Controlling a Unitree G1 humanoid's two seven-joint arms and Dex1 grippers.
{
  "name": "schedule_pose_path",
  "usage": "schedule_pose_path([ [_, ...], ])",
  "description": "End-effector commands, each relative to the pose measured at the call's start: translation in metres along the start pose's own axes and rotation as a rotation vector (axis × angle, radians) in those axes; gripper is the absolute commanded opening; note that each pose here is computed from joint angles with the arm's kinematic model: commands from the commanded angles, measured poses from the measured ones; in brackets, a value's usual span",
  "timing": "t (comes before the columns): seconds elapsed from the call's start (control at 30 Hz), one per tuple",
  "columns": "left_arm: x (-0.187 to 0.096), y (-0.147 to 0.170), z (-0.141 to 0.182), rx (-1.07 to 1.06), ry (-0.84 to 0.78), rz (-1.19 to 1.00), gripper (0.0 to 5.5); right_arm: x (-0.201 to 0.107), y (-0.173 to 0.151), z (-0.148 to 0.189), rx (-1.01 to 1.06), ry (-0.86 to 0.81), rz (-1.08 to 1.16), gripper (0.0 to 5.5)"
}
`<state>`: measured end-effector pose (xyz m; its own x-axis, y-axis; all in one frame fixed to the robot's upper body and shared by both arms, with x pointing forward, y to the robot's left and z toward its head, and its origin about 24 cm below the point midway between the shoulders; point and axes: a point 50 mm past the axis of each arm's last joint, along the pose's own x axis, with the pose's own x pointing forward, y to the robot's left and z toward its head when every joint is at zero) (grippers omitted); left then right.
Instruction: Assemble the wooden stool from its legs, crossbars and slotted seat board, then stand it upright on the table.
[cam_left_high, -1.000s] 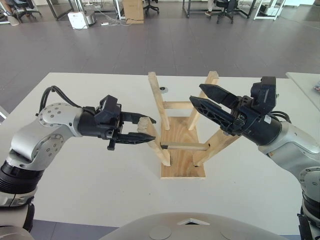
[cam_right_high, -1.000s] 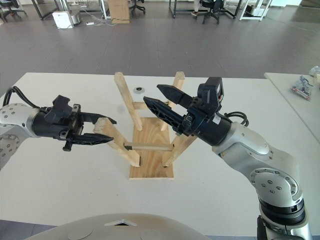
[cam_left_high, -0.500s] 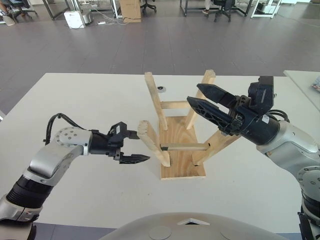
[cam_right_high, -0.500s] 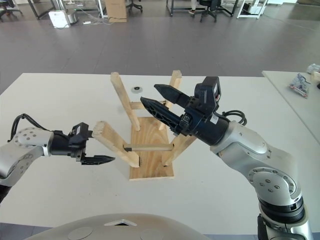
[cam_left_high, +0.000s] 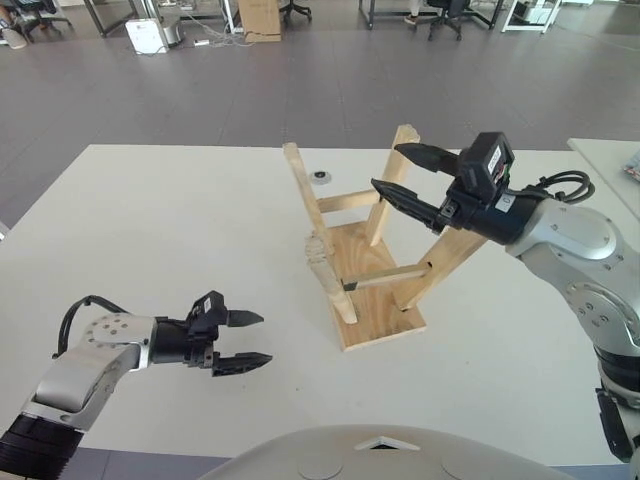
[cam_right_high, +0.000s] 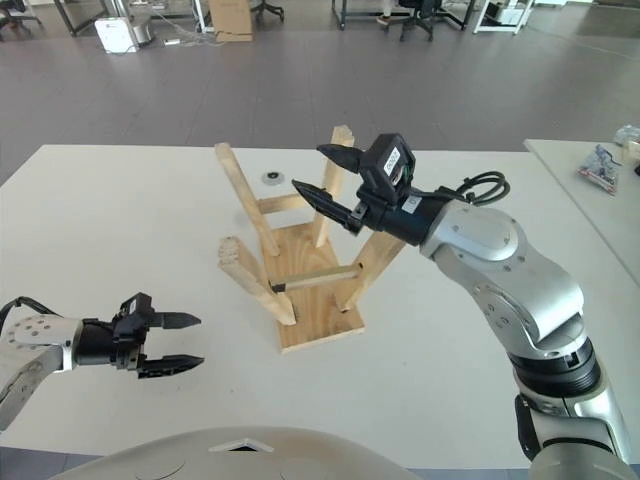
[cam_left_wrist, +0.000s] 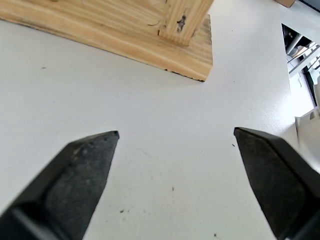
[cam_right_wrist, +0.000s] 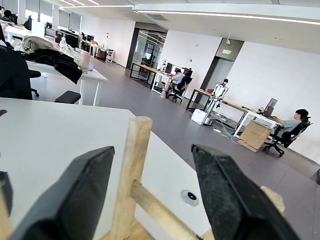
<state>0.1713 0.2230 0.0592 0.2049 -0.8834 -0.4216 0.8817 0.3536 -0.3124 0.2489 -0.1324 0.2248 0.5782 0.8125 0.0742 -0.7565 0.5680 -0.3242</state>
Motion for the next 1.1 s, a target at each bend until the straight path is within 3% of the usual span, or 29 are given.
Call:
schedule_pose_path([
  [0.03, 0.011, 0.003, 0.0, 0.028, -0.025, 0.078, 4.26, 0.01, -0.02, 0.032, -0.382, -0.049, -0.192, 2.89],
  [0.1, 0.014, 0.005, -0.008, 0.017, -0.042, 0.201, 4.26, 0.011, -0.008, 0.042, -0.484, -0.064, -0.284, 2.89],
  [0.27, 0.015, -0.017, -0.03, -0.043, -0.07, 0.339, 4.26, -0.004, 0.043, 0.019, -0.262, 0.06, -0.288, 2.89],
  [0.53, 0.024, -0.038, -0.033, -0.098, -0.092, 0.376, 4.26, -0.008, 0.072, -0.012, -0.093, 0.269, -0.186, 2.89],
  [0.7, 0.028, -0.044, -0.029, -0.127, -0.14, 0.342, 4.26, -0.012, 0.086, -0.041, -0.125, 0.38, -0.111, 2.89],
  [0.83, 0.027, -0.039, -0.028, -0.115, -0.131, 0.34, 4.26, -0.032, 0.092, -0.087, -0.366, 0.604, -0.006, 2.89],
  [1.0, 0.028, -0.029, -0.032, -0.104, -0.134, 0.351, 4.26, -0.017, 0.077, -0.08, -0.424, 0.527, -0.113, 2.89],
  [1.1, 0.03, -0.026, -0.033, -0.094, -0.141, 0.353, 4.26, 0.002, 0.064, -0.05, -0.356, 0.334, -0.217, 2.89],
])
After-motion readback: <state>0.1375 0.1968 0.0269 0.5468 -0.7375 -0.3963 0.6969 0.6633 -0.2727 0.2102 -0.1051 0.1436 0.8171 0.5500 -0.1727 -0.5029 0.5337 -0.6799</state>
